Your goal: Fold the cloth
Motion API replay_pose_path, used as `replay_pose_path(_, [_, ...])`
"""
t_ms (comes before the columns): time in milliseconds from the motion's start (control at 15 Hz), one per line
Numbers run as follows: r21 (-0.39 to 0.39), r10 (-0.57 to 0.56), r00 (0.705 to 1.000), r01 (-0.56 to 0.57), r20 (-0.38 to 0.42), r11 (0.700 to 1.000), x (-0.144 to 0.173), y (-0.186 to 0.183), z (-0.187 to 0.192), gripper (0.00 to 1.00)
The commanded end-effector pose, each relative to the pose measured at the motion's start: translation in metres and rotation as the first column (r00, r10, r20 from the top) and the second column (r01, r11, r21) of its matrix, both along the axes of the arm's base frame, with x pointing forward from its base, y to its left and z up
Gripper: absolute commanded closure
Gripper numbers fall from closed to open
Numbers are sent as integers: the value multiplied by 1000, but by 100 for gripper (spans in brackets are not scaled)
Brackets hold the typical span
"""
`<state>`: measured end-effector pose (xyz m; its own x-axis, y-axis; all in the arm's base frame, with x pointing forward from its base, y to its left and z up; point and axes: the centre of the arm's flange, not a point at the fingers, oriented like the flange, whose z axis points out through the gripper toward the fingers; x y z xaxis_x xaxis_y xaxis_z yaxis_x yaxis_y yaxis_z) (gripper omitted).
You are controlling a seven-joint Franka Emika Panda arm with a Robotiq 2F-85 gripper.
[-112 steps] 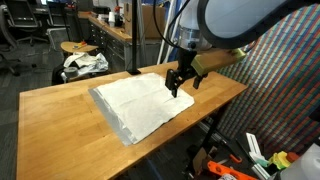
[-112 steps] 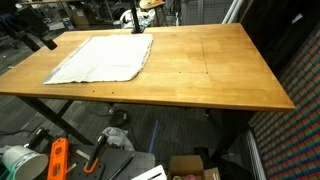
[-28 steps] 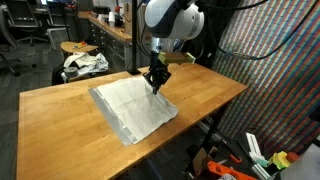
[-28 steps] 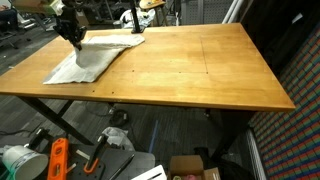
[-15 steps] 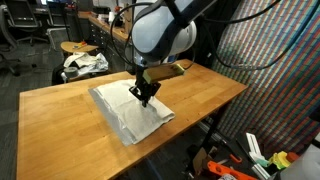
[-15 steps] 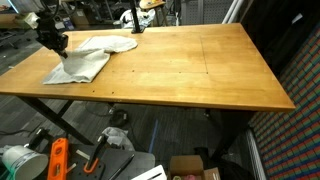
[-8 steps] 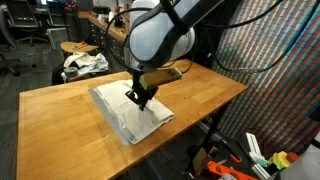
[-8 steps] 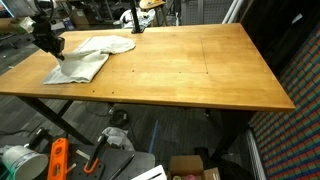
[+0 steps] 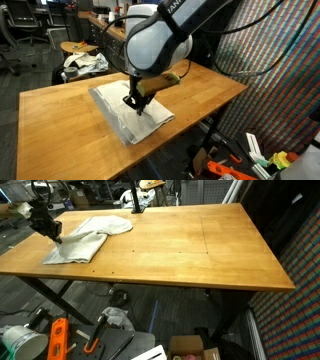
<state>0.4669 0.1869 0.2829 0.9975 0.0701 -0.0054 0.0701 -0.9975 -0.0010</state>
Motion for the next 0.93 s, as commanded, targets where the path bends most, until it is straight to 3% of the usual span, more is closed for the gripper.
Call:
replay_pose_path(0, [36,-18,999,17,33,999,-6,21,-9,97])
replay_pose_path(67, [39,-19,1000,18,22,999,-7,25,-12,72])
replay_pose_path(200, [47,-22,1000,22,2,999,-10,33,-15,64])
replay_pose_path(400, [76,-23,999,25,-28,997,-12,37,-11,42])
replay_pose_path(533, [116,-46,999,45,11,992,-7,31,5,26])
replay_pose_path(733, [148,-131,987,116,97,982,35,8,37,4])
replay_pose_path(867, [157,-202,973,183,115,971,77,-25,58,0])
